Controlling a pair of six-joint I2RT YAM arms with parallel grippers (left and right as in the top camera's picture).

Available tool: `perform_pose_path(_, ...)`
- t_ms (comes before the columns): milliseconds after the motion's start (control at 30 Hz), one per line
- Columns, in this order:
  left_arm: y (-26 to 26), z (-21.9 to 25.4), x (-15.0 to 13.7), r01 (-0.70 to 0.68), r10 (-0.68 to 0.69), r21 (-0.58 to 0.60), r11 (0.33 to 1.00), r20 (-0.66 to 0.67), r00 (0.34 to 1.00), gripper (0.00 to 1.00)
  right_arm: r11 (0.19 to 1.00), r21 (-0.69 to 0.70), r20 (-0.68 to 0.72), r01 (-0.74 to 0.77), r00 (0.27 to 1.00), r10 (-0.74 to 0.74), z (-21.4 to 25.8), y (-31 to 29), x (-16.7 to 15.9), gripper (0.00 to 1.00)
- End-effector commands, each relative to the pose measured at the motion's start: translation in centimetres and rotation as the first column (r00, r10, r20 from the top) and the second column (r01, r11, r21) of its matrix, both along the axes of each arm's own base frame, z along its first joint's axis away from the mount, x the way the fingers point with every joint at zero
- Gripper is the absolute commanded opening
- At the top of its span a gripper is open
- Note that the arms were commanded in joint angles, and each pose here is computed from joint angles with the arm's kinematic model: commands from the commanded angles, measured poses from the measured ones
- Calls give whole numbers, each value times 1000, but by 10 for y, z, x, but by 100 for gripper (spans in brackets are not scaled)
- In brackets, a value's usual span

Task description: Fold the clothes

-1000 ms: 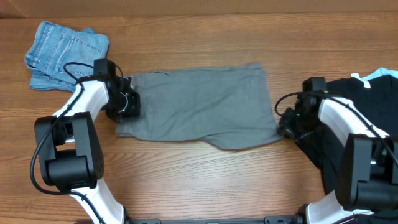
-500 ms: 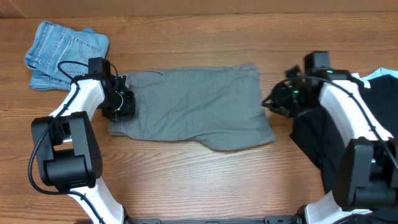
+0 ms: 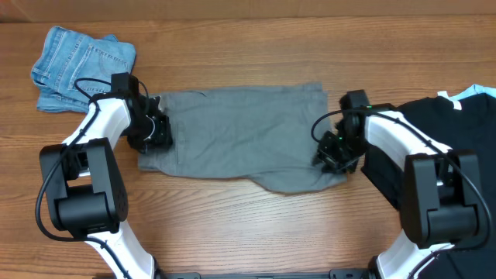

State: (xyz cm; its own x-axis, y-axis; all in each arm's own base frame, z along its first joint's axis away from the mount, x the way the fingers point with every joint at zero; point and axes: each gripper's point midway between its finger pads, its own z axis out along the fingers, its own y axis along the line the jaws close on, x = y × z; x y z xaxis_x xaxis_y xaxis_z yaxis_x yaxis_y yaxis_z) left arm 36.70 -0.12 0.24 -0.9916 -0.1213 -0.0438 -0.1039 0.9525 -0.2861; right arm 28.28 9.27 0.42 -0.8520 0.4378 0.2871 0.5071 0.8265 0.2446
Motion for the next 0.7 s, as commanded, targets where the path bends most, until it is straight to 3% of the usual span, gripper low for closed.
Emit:
perform_pose_path(0,13,-14,-9,1,2,43,999,-75,997,40,984,-178,-93,17,995,-34,-15,-47,-24,33)
perform_pose_path(233,22,38,10,-15,18,43,999,-80,997,46,985,-110,49,-132,989,139,40,-38,2,34)
perform_pose_path(333,29,58,19,-28,31,46,999,-58,998,52,983,-4,171,-182,969,180,73,-18,16,34)
perform_pose_path(467,42,68,26,-58,60,54,997,-35,998,76,968,139,278,-209,946,165,97,8,25,33)
perform_pose_path(667,68,60,13,-131,135,59,990,-72,988,83,934,173,346,-313,907,240,97,45,28,29)
